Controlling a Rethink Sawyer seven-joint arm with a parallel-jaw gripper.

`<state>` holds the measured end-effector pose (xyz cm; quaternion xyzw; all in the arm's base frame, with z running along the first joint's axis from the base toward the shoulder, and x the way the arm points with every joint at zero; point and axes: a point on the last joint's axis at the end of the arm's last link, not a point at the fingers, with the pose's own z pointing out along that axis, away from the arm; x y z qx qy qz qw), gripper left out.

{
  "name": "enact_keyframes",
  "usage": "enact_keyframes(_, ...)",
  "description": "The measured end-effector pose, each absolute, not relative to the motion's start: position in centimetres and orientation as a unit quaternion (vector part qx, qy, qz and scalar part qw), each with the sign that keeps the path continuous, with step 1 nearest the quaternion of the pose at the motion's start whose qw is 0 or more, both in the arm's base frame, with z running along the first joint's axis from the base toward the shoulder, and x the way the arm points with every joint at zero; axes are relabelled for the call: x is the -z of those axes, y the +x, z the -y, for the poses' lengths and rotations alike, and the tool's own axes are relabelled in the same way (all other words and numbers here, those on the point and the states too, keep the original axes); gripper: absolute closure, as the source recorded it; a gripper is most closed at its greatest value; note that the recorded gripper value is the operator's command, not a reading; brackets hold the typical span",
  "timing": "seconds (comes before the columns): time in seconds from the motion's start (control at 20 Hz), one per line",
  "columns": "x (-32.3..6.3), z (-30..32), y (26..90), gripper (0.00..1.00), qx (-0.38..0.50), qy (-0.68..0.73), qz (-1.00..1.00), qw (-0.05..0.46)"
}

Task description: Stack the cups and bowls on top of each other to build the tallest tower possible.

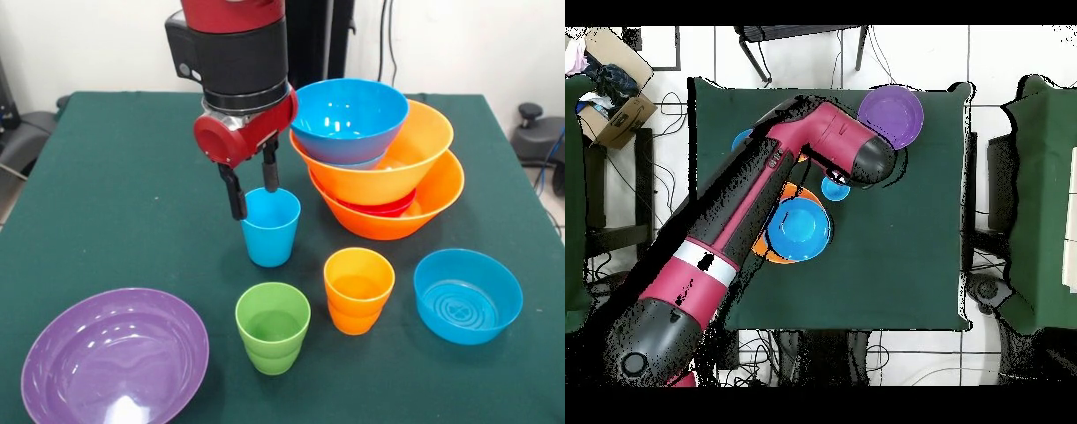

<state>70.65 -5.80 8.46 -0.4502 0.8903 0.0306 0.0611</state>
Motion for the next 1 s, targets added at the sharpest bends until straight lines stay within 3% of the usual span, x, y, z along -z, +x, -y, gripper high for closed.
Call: enact_keyframes(1.0, -5.7, 5.6, 69.6, 0.0, -0.036, -0.453, -0.89, 0.038)
